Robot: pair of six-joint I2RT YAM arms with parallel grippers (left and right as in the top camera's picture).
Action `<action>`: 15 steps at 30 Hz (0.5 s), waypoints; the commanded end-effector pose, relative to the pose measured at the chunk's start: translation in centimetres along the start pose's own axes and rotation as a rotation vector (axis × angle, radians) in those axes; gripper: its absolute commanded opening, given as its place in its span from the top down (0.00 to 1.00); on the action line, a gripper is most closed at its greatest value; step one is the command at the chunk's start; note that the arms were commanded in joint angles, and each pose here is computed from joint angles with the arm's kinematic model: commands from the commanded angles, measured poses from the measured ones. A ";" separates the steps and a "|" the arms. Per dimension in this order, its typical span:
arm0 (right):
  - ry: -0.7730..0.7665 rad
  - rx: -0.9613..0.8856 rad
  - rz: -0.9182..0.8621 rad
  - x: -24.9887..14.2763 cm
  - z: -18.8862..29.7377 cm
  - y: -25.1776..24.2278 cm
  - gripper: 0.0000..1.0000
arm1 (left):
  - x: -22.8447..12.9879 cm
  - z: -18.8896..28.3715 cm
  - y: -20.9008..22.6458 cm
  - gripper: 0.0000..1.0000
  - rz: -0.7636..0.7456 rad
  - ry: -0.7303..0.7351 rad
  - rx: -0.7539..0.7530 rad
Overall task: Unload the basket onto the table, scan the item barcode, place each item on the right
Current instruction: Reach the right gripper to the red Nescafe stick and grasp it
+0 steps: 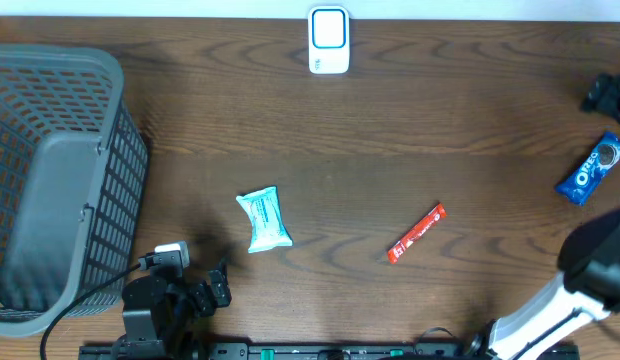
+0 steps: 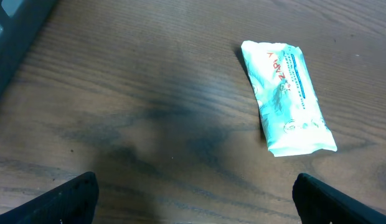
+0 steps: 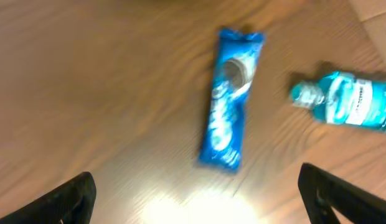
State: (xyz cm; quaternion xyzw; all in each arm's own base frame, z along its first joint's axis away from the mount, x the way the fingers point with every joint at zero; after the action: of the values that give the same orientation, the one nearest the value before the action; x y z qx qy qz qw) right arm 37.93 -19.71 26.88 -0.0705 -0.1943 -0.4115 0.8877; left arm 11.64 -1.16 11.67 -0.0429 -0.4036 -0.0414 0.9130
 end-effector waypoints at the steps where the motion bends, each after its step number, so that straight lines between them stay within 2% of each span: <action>1: 0.019 0.183 -0.019 -3.4 6.5 3.8 0.01 | -0.8 -0.1 -0.1 0.00 0.015 0.037 -0.011; 4: 0.135 0.326 -0.005 -7.0 9.1 7.1 0.01 | -0.8 -0.1 -0.1 0.00 0.015 0.037 -0.011; 6: 0.270 0.409 0.009 -9.9 10.2 9.2 0.07 | -0.8 -0.1 -0.1 0.00 0.015 0.037 -0.011; 7: 0.345 0.436 0.048 -11.7 10.6 10.3 0.01 | -0.8 -0.1 -0.1 0.00 0.015 0.037 -0.011; 8: 0.378 0.426 0.060 -12.7 10.6 10.7 0.01 | -0.8 -0.1 -0.1 0.00 0.015 0.037 -0.011; 11: 0.506 0.231 -0.030 -16.9 9.6 11.0 0.01 | -0.8 -0.1 -0.1 0.00 0.015 0.037 -0.011; 13: 0.539 0.065 -0.093 -19.5 8.4 10.8 0.01 | -0.8 -0.1 -0.1 0.00 0.015 0.037 -0.011; 15: 0.545 -0.051 -0.119 -21.8 6.9 10.8 0.14 | -0.8 -0.1 -0.1 0.00 0.015 0.037 -0.011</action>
State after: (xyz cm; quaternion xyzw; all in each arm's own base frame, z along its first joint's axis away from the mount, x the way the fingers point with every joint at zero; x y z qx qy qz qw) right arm 32.23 3.28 27.94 0.0993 0.0131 -0.3810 0.9191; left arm 11.64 -1.16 11.67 -0.0429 -0.4036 -0.0414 0.9130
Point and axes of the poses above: each gripper's point midway between its finger pads, its own z axis back along the fingers, its own y axis along the line the jaws close on, x = y × z, the point moved 6 cm from there along z, back along the fingers, and after that the axes turned 15 degrees about -z, right-handed, at the moved point
